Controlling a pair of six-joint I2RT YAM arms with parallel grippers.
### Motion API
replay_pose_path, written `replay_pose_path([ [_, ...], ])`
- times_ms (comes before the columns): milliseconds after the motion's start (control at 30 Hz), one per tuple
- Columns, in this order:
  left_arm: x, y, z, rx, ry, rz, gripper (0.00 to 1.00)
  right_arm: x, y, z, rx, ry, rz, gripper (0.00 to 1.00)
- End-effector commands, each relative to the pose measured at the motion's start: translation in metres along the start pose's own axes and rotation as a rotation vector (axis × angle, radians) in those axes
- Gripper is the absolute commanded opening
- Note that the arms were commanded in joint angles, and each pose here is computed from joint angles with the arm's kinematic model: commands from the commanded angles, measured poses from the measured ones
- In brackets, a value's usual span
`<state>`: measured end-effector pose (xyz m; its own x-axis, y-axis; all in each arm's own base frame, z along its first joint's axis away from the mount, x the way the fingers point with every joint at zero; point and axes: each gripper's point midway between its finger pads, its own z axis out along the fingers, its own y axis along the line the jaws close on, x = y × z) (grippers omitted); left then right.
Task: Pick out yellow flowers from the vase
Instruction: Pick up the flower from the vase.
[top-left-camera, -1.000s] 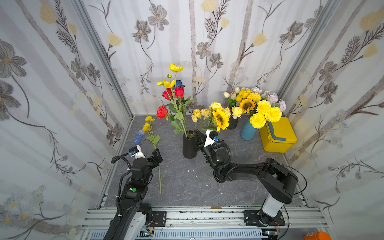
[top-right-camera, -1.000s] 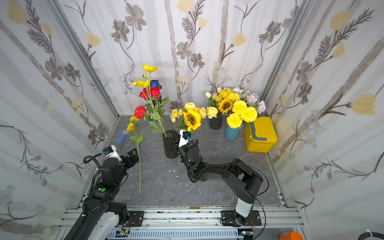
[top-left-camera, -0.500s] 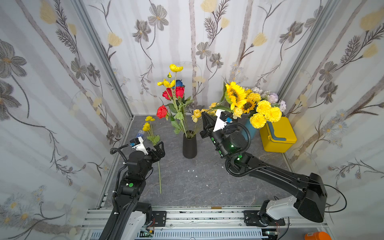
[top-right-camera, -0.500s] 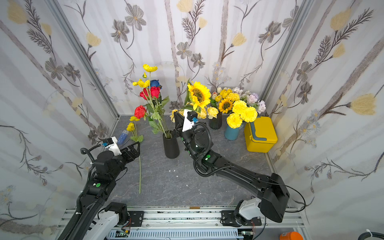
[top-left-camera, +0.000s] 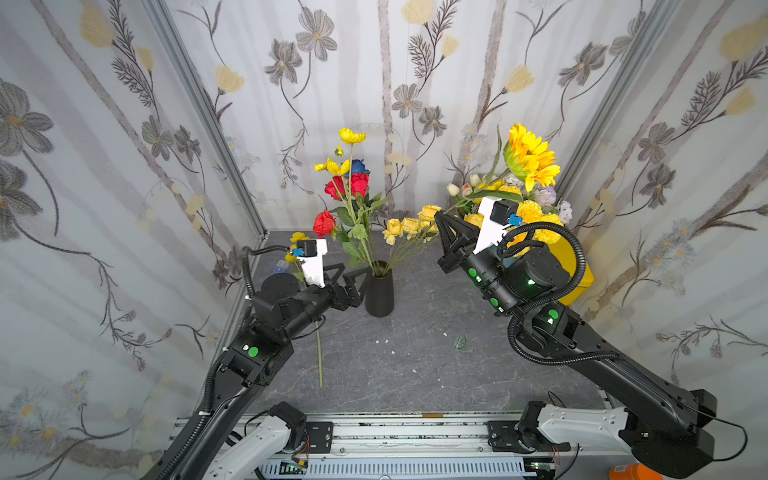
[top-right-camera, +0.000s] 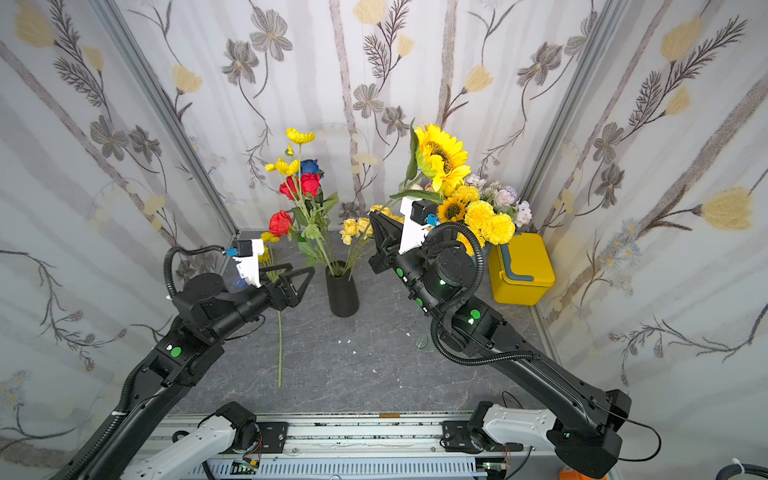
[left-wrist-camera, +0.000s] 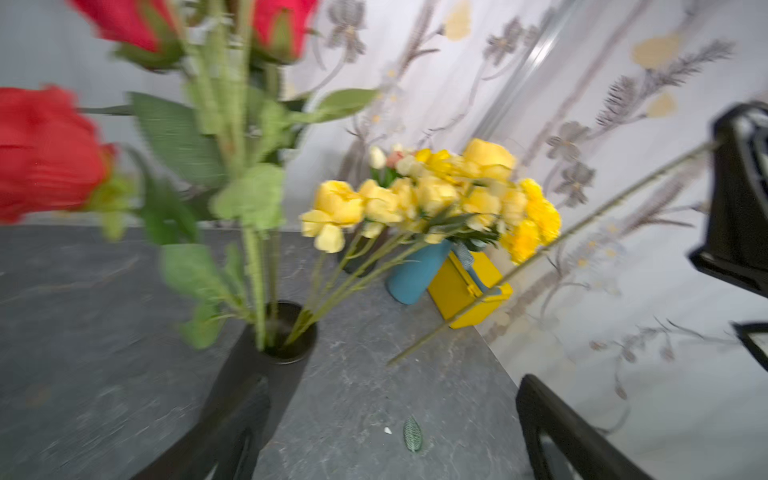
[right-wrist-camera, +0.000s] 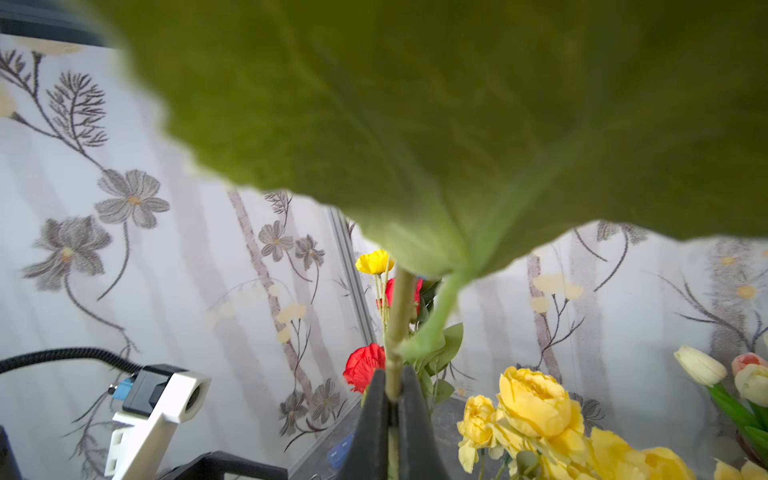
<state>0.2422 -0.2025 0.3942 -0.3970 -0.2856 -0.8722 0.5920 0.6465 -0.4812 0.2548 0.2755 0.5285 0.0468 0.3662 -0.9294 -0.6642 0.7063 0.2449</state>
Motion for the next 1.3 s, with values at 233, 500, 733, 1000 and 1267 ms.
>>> replay_pose_path([
  [233, 0.027, -0.068, 0.028, 0.215, 0.014, 0.303, 0.87, 0.037, 0.034, -0.019, -0.223, 0.168, 0.067, 0.00],
  [500, 0.040, -0.064, 0.039, 0.225, 0.022, 0.331, 0.82, 0.046, 0.049, -0.034, -0.324, 0.207, 0.077, 0.00],
  [733, 0.056, -0.077, 0.043, 0.324, 0.070, 0.333, 0.55, 0.051, 0.047, -0.037, -0.325, 0.209, 0.086, 0.00],
  [1000, 0.066, -0.075, 0.042, 0.338, 0.096, 0.328, 0.22, 0.052, 0.044, -0.035, -0.304, 0.206, 0.086, 0.00],
  [1267, 0.065, -0.065, 0.047, 0.273, 0.108, 0.324, 0.02, 0.055, 0.038, -0.034, -0.271, 0.204, 0.085, 0.01],
])
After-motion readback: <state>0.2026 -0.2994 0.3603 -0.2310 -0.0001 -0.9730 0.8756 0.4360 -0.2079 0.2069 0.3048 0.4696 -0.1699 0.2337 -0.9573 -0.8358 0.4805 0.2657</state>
